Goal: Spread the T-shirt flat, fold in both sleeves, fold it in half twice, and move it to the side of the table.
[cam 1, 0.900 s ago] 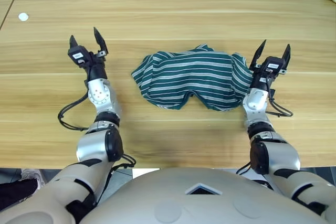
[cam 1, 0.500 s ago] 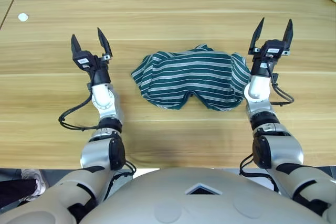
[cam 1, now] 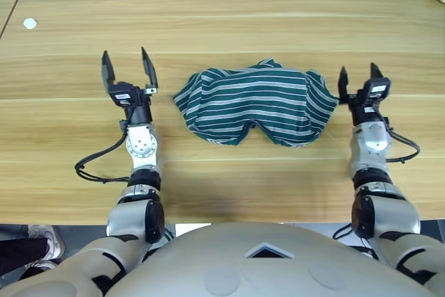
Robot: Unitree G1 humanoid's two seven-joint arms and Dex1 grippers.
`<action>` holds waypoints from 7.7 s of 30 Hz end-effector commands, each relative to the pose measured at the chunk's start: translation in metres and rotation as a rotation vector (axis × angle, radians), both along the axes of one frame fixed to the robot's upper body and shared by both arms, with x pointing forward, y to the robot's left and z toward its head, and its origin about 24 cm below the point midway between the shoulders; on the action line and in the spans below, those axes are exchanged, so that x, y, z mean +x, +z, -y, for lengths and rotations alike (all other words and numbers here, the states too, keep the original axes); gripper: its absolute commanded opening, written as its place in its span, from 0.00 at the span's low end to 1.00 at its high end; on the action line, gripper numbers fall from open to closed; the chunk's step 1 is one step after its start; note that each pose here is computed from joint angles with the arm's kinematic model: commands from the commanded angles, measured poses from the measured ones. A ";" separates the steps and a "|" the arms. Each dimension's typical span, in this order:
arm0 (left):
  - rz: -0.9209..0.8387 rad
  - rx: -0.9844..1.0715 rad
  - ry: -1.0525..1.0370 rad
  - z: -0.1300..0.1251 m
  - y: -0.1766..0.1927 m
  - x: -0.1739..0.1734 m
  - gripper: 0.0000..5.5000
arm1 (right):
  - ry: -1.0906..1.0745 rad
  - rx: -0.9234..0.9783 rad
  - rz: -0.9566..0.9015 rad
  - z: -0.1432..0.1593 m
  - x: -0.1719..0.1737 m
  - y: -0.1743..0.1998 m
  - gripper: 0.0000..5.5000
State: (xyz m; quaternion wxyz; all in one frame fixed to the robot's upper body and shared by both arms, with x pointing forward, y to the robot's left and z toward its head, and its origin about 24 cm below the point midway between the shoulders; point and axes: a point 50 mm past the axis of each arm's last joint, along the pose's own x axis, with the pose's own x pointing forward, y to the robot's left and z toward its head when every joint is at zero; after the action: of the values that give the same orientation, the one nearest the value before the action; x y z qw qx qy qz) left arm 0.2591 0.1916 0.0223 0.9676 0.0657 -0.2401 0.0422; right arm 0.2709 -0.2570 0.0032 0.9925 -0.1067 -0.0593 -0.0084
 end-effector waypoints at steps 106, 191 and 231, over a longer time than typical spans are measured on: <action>-0.591 1.233 -1.001 0.006 -0.033 -0.051 0.00 | 0.837 -0.979 -0.311 -0.012 -0.092 -0.005 0.00; -0.274 0.250 -0.802 -0.012 0.041 -0.039 0.49 | 0.554 -0.694 -0.061 0.013 -0.015 0.067 0.37; -0.409 0.520 -0.366 -0.057 0.017 -0.032 0.49 | 0.137 -0.759 -0.210 0.041 -0.052 0.022 0.37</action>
State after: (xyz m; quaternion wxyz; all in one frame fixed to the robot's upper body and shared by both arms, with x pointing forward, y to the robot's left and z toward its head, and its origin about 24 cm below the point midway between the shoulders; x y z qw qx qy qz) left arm 0.2299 0.2410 0.0318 0.9490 0.2317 -0.0417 -0.2098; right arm 0.2117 -0.2978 0.0078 0.8647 -0.4780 0.0811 0.1309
